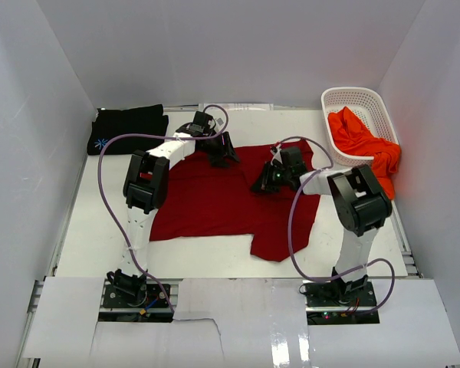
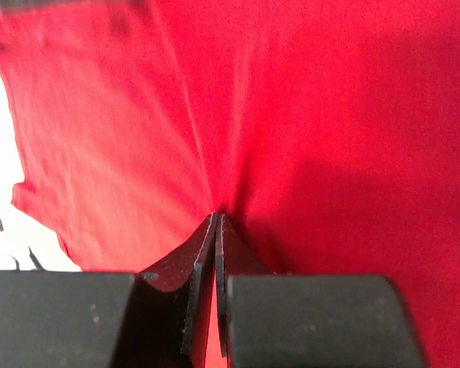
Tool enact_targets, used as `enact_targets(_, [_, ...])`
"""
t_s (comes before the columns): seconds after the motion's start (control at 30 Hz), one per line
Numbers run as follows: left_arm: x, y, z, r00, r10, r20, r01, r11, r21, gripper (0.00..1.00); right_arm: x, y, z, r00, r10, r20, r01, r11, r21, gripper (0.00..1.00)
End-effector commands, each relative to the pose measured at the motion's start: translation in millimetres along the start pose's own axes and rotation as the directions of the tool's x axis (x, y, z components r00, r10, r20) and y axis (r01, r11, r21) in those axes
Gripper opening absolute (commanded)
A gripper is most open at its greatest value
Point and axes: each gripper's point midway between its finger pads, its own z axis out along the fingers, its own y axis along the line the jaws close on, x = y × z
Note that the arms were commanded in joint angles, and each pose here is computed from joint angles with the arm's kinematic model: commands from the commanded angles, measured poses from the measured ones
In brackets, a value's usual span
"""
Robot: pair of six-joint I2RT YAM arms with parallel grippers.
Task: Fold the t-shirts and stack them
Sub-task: Grap the side of the flattened tshirt closest away from the robot with both arms
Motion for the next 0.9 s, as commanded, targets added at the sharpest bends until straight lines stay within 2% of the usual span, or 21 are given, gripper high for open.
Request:
enact_targets(0.0, [-19.5, -22.5, -27.7, 0.997, 0.045, 0.065, -0.045, 0.999, 0.01, 0.64, 22.9, 0.2, -27.1, 1.0, 0.028, -0.005, -0.028, 0.999, 0.026, 0.08])
enact_targets(0.3, [-19.4, -23.9, -29.2, 0.997, 0.042, 0.066, -0.043, 0.999, 0.012, 0.64, 41.3, 13.3, -58.6, 0.999, 0.047, -0.026, -0.046, 0.999, 0.021, 0.08])
enact_targets(0.43, [-22.6, -29.8, -34.2, 0.996, 0.048, 0.076, -0.05, 0.999, 0.02, 0.64, 18.7, 32.2, -65.0, 1.0, -0.016, 0.012, 0.016, 1.0, -0.011, 0.08])
enact_targets(0.57, [-32.0, -43.8, -52.8, 0.993, 0.059, 0.106, -0.063, 0.998, 0.027, 0.64, -30.3, 52.5, -62.0, 0.989, -0.126, 0.071, 0.126, 0.992, -0.002, 0.09])
enact_targets(0.67, [-48.1, -53.4, -88.6, 0.985, 0.041, 0.169, -0.049, 0.998, 0.043, 0.64, -48.1, 55.8, -48.4, 0.983, -0.169, 0.066, 0.17, 0.985, -0.01, 0.12])
enact_targets(0.7, [-49.2, -55.0, -98.8, 0.984, 0.029, 0.174, -0.04, 0.997, 0.059, 0.64, -68.2, 68.4, -47.3, 0.976, -0.191, 0.103, 0.195, 0.98, -0.026, 0.12])
enact_targets(0.77, [-56.6, -43.0, -134.4, 0.975, -0.011, 0.223, -0.001, 0.999, 0.054, 0.64, -71.8, 61.0, -34.2, 0.98, -0.187, 0.067, 0.188, 0.982, -0.008, 0.13])
enact_targets(0.8, [-57.9, -35.8, -147.0, 0.969, -0.022, 0.246, 0.013, 0.999, 0.039, 0.64, -89.8, 71.3, -32.6, 0.974, -0.203, 0.096, 0.206, 0.978, -0.016, 0.13])
enact_targets(0.87, [-58.5, -8.5, -187.4, 0.948, -0.063, 0.312, 0.066, 0.998, 0.002, 0.65, -91.9, 62.8, -15.0, 0.979, -0.192, 0.063, 0.193, 0.981, -0.009, 0.14])
